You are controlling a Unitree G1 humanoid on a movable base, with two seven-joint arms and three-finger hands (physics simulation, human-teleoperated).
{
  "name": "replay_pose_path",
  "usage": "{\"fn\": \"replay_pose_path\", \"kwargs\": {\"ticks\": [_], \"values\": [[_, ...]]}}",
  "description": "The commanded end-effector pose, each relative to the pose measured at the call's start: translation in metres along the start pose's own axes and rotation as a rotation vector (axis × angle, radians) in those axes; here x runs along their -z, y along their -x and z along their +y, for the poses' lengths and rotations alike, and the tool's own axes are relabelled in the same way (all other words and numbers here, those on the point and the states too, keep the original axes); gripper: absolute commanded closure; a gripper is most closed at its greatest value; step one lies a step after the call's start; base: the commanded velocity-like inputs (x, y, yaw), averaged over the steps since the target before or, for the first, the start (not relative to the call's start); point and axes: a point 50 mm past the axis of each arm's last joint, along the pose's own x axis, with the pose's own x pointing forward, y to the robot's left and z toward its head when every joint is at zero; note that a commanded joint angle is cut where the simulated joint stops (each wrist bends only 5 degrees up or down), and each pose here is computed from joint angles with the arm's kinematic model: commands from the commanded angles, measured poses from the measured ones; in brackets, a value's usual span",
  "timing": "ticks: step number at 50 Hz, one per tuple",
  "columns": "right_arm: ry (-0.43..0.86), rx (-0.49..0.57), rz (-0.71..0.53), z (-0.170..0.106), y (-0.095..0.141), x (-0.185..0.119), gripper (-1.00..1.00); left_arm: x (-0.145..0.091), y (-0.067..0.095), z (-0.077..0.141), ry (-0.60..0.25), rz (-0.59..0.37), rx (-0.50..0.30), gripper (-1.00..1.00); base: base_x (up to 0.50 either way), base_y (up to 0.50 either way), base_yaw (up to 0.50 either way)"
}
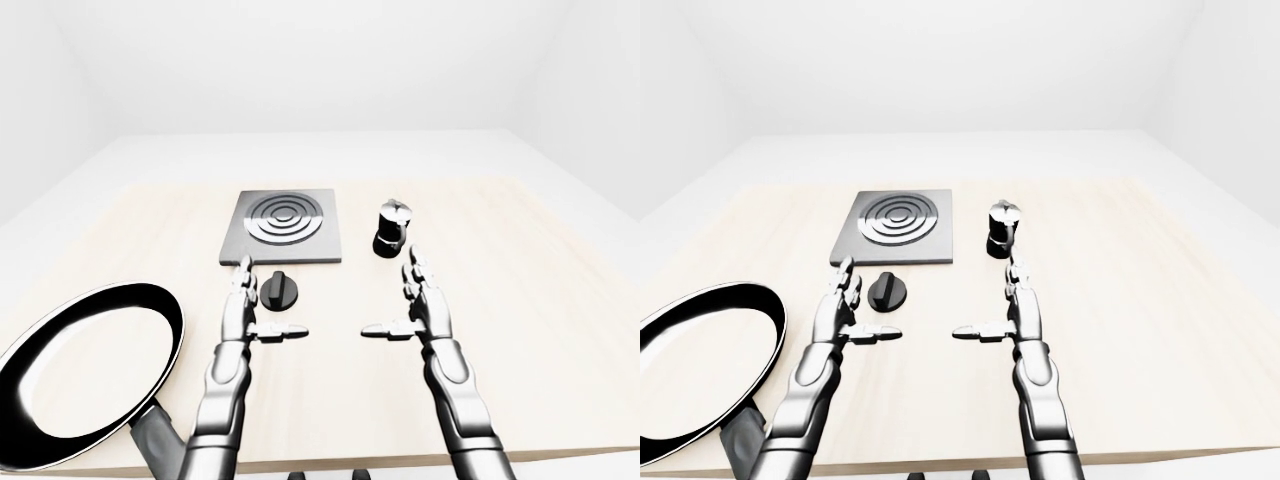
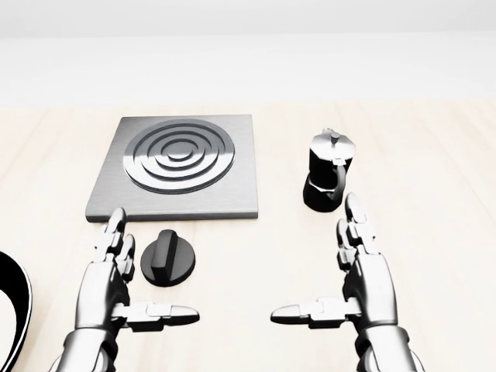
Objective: Turn on the stove.
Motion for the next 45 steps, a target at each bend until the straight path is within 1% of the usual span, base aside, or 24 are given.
{"fn": "replay_pose_path", "kwargs": {"ticks": [1, 5, 11, 14, 22, 31, 33, 45], "values": [[-0.003, -0.004, 0.003, 0.001, 0.000, 0.002, -1.00, 0.009, -0.003, -0.001, -0.041, 0.022, -0.010, -1.00, 0.00, 0.00, 0.00], [-0.007, -0.004, 0.001, 0.001, 0.000, 0.001, -1.00, 0.017, -0.003, -0.002, -0.055, 0.037, -0.007, -1.00, 0.00, 0.00, 0.00], [-0.005, -0.005, 0.002, 0.001, 0.000, 0.001, -1.00, 0.016, -0.003, -0.004, -0.067, 0.045, 0.002, -1.00, 0.00, 0.00, 0.00], [-0.008, -0.002, 0.002, 0.000, 0.000, 0.002, -1.00, 0.021, -0.003, -0.005, -0.071, 0.048, 0.007, -1.00, 0.00, 0.00, 0.00], [-0.010, -0.003, 0.001, 0.000, 0.000, 0.002, -1.00, 0.017, -0.002, -0.008, -0.074, 0.048, 0.017, -1.00, 0.00, 0.00, 0.00], [-0.010, -0.004, 0.003, 0.001, 0.000, 0.003, -1.00, 0.019, -0.001, -0.010, -0.075, 0.045, 0.022, -1.00, 0.00, 0.00, 0.00], [-0.011, -0.004, 0.004, 0.001, 0.000, 0.003, -1.00, 0.016, -0.002, -0.009, -0.075, 0.045, 0.021, -1.00, 0.00, 0.00, 0.00], [-0.013, -0.006, 0.003, 0.002, 0.000, 0.002, -1.00, 0.022, -0.002, -0.010, -0.075, 0.053, 0.024, -1.00, 0.00, 0.00, 0.00]]}}
